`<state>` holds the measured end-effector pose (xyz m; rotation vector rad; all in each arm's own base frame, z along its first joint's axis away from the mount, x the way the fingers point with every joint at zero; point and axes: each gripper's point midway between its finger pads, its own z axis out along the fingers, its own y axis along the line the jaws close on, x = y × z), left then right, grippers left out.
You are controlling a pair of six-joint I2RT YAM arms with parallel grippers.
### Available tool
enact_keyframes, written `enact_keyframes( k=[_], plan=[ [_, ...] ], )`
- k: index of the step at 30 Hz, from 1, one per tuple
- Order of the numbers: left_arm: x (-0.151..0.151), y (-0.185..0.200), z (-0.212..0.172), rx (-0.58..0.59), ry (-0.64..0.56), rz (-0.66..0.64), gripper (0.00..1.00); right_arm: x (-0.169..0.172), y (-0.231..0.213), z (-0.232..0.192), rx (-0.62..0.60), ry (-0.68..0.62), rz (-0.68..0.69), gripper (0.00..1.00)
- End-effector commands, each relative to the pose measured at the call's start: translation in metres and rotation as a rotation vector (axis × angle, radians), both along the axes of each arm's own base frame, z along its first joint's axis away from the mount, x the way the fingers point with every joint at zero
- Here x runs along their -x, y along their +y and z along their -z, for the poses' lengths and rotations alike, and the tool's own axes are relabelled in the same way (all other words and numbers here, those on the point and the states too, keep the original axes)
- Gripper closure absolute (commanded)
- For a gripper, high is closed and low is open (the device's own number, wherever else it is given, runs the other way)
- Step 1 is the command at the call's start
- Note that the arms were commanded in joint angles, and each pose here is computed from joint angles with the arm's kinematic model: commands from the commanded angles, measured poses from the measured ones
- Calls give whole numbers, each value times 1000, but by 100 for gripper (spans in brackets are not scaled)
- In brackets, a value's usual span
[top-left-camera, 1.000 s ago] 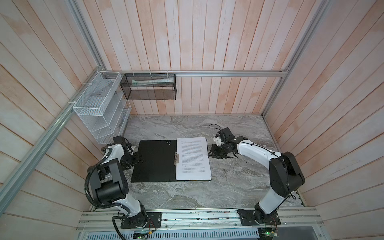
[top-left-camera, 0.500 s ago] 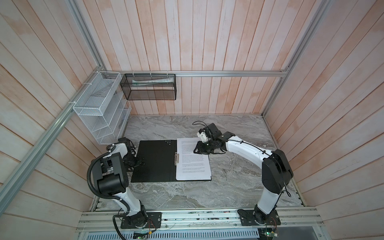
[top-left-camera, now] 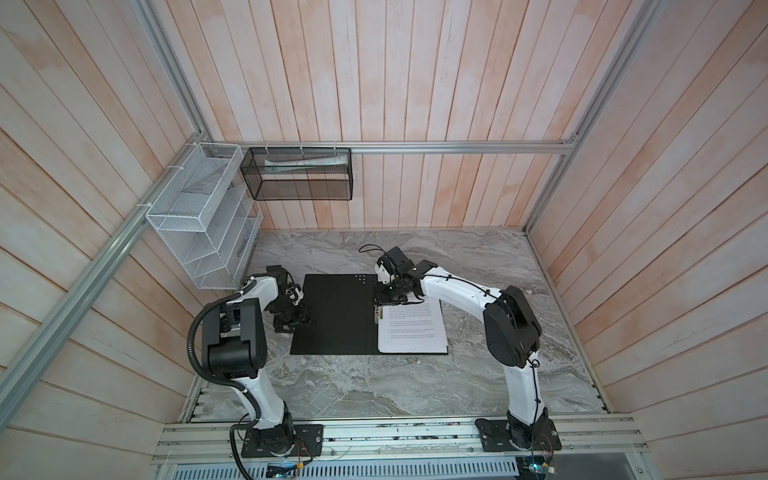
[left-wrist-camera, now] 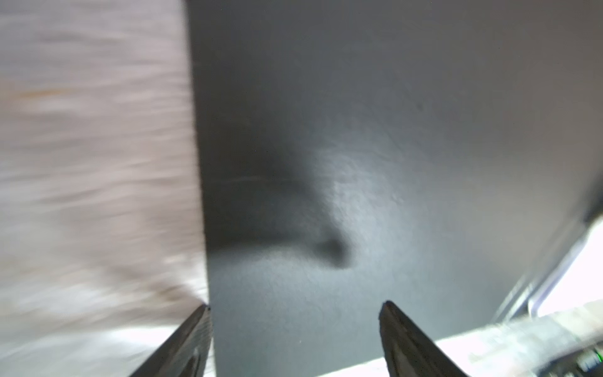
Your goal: Put the files into the folder
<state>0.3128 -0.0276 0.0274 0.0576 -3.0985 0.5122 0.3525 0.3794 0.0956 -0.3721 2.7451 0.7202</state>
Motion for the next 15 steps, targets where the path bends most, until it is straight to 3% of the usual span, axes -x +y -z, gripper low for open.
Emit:
enact_keyframes(
  k=[1,9,15],
  plan=[
    [10,-43,11,153,59,54,17,-23,-41,-24,-25,-36,134,70],
    [-5,-43,-22,159,-51,95,17,-29,-174,-33,-81,32,388,69],
    [-9,-49,-17,202,-9,82,17,-20,-253,-17,-133,93,529,69]
  ],
)
